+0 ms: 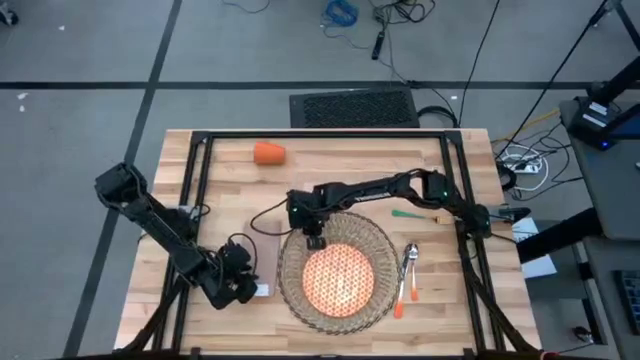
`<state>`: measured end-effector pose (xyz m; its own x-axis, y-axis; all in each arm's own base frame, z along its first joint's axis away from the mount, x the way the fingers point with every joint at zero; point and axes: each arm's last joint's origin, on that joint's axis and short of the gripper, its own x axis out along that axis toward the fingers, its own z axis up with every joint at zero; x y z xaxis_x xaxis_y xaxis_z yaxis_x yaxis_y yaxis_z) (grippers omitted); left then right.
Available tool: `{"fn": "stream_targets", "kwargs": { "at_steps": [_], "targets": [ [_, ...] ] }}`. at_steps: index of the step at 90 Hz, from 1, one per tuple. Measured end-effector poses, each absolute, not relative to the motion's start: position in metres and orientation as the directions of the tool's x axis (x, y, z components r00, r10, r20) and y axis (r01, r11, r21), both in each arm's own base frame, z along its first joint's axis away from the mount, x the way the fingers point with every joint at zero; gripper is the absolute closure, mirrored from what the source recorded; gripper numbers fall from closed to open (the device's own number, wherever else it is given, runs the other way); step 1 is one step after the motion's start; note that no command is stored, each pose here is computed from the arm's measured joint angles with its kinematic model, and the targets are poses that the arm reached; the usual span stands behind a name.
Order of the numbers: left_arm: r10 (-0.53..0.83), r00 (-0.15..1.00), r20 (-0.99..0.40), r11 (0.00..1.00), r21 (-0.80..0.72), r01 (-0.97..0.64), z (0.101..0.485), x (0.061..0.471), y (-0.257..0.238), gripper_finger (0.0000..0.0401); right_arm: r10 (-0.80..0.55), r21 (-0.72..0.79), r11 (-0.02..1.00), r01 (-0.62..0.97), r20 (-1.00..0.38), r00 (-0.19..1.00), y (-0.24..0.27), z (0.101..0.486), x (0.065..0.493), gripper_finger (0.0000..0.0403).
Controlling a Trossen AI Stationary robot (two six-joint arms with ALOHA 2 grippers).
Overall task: Set table place
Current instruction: Put the white napkin on the table to the left of the brown mat
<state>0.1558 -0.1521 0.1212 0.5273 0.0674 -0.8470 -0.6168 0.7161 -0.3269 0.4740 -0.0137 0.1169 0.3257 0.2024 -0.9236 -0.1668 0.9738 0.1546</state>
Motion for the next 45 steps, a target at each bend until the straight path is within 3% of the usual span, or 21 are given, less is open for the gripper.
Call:
{"fn": "stream_targets", "kwargs": {
  "at_steps": [16, 45],
  "targets": [
    [0.056, 0.53, -0.846, 0.714, -0.337, -0.613, 0.121, 0.155, -0.154, 0.0215, 0.196, 0.136, 0.972, -0.19, -0.917, 0.348, -0.006, 0.13, 0.473, 0.0385],
    [0.053, 0.524, -0.85, 0.705, -0.34, -0.622, 0.121, 0.153, -0.155, 0.0215, 0.056, 0.002, 0.99, -0.141, -0.921, 0.385, -0.014, 0.181, 0.458, 0.0385]
  ]
}}
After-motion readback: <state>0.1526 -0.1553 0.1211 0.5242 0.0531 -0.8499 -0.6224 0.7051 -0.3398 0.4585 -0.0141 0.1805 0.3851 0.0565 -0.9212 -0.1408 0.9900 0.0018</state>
